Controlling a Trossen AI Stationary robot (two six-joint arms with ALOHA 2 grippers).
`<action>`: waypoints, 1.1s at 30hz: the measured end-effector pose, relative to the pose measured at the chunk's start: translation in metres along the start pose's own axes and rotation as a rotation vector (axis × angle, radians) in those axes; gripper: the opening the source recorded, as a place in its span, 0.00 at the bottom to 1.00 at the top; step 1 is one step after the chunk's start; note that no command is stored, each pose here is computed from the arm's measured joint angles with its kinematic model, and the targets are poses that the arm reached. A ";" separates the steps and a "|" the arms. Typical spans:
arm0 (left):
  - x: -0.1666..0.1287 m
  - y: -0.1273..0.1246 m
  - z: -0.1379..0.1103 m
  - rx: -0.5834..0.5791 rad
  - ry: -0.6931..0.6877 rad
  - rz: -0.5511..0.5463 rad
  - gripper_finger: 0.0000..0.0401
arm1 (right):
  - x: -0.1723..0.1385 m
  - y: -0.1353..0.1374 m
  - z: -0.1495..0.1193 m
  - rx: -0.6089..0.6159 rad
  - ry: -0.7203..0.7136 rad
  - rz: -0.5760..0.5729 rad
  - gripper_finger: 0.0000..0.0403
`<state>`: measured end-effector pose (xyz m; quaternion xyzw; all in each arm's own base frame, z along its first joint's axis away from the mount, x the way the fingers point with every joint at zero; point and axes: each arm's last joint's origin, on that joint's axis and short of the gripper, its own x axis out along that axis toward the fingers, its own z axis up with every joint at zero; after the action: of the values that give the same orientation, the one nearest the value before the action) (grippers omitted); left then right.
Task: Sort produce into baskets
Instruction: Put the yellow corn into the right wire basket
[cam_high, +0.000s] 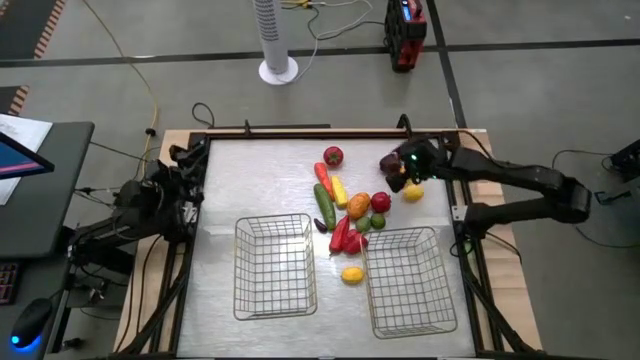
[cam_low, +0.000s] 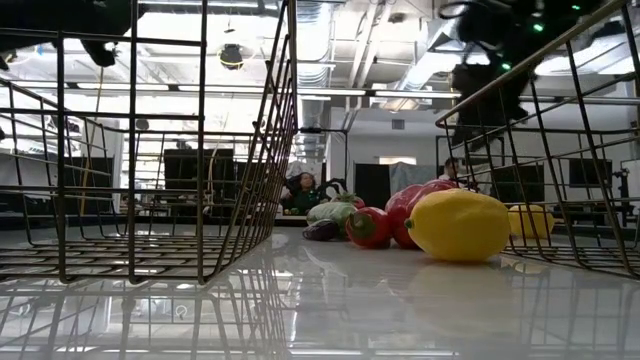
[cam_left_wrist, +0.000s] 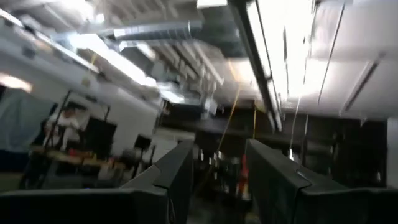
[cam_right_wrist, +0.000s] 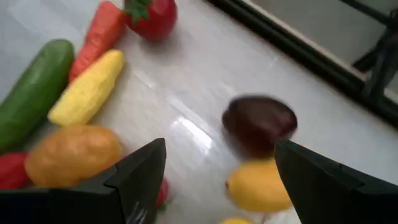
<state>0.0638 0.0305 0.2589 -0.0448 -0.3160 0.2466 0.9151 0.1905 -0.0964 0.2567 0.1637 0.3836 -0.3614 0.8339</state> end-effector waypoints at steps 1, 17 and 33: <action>0.003 -0.001 0.003 -0.004 0.028 -0.007 0.33 | 0.002 0.003 0.007 -0.012 0.000 0.026 0.81; 0.019 -0.011 -0.005 -0.099 0.383 -0.174 0.33 | 0.065 0.103 0.070 -0.229 0.184 0.167 0.81; 0.015 -0.007 -0.013 -0.089 0.460 -0.084 0.33 | 0.151 0.141 0.068 -0.275 0.447 0.073 0.81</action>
<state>0.0845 0.0326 0.2590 -0.1270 -0.1112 0.1776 0.9695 0.3958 -0.1090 0.1862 0.1381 0.5976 -0.2306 0.7554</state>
